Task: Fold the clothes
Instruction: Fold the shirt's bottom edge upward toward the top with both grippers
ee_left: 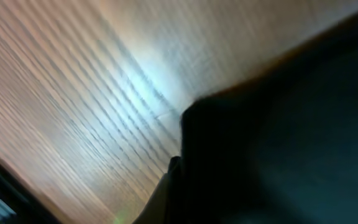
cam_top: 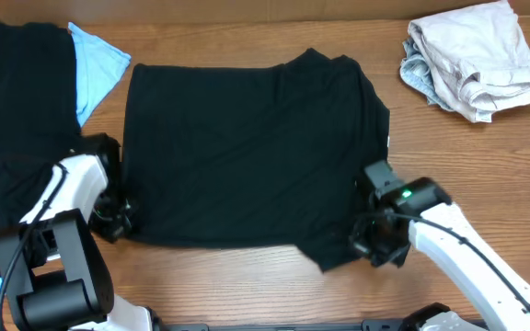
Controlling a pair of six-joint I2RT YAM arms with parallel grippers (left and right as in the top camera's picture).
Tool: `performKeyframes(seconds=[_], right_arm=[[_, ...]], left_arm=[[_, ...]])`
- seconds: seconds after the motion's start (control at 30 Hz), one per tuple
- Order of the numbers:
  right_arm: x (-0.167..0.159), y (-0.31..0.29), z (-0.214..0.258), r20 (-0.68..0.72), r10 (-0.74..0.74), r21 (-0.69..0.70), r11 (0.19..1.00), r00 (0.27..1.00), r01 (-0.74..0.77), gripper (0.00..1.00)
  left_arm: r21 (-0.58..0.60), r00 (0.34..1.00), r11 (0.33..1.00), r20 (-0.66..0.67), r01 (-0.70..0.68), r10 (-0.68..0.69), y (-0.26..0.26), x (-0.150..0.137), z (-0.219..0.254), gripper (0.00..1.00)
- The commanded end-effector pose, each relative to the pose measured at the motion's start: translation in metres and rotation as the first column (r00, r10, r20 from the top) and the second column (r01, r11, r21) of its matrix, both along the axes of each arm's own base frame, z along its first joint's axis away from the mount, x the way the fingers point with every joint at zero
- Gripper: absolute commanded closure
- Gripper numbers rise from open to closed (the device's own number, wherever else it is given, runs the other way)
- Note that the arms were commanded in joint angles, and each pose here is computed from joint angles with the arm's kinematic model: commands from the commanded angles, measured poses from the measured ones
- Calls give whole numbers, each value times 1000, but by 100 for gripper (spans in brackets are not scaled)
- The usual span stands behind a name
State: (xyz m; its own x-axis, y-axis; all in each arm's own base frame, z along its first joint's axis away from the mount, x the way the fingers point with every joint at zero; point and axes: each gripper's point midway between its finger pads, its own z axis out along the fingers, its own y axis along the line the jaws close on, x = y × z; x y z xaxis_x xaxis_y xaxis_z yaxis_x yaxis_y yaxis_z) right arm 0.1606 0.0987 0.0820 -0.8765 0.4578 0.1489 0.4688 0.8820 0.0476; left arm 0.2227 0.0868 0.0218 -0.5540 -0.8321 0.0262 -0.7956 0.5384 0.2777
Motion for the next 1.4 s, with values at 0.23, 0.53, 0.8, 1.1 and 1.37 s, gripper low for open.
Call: performKeyframes(seconds=[0.23, 0.53, 0.8, 1.1, 1.37], right_arm=[[53, -31, 45, 184, 24, 27, 999, 983, -30, 96], [104, -35, 85, 389, 54, 80, 993, 920, -92, 96], [125, -33, 59, 343, 75, 73, 992, 936, -106, 96], [150, -29, 41, 362, 84, 70, 991, 928, -117, 96], [171, -32, 47, 445, 93, 39, 992, 891, -123, 96]], left_arm=[[4, 987, 988, 32, 154, -154, 12, 26, 26, 96], [19, 984, 987, 76, 160, -161, 15, 44, 47, 96], [18, 972, 980, 123, 199, -200, 16, 58, 53, 96], [58, 945, 979, 256, 194, -203, 20, 92, 53, 96], [77, 920, 979, 333, 191, -206, 22, 112, 55, 96]])
